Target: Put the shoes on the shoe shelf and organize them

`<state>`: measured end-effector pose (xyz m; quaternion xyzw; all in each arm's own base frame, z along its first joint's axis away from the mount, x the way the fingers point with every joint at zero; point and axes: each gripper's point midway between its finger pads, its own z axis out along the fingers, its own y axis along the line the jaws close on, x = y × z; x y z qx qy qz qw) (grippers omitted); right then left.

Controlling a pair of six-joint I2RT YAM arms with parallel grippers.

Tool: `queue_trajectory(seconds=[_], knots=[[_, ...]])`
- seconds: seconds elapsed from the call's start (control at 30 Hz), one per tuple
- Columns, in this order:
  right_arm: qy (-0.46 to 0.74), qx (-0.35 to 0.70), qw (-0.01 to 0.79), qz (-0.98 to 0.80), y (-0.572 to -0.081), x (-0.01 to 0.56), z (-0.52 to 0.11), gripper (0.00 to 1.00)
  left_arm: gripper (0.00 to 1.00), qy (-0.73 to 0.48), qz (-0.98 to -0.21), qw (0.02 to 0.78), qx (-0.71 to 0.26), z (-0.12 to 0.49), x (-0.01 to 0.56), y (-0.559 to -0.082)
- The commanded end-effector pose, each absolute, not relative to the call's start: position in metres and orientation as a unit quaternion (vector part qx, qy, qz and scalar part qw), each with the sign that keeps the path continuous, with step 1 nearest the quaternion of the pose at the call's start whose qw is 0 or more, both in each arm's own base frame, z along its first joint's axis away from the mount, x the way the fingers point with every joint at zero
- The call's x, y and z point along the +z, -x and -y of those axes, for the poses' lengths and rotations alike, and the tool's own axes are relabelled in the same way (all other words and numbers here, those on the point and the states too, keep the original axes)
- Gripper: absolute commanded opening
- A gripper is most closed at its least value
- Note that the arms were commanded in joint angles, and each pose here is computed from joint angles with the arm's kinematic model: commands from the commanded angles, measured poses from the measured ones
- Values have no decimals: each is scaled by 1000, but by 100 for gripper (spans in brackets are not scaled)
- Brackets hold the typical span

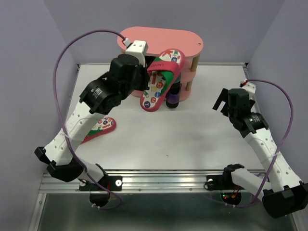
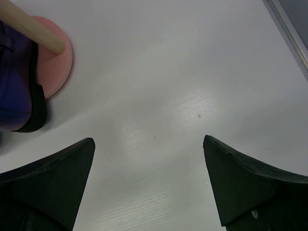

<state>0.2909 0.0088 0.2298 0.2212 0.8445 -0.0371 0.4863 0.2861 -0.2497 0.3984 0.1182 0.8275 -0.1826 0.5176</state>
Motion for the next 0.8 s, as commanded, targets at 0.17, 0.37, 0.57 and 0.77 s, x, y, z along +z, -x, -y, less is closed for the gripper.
queue_trajectory(seconds=[0.17,0.37,0.57,0.77], knots=[[-240,-29,522,-818,-301,260,-5,100,0,19,-722,662,-200,206,526,-339],[-239,-25,518,-821,-302,257,-7,100,0,44,-694,694,-188,197,545,-375],[-237,-20,518,-822,-301,258,-9,100,0,74,-673,713,-182,185,544,-403],[-236,-19,514,-824,-301,257,-9,100,0,77,-660,722,-191,178,557,-418]])
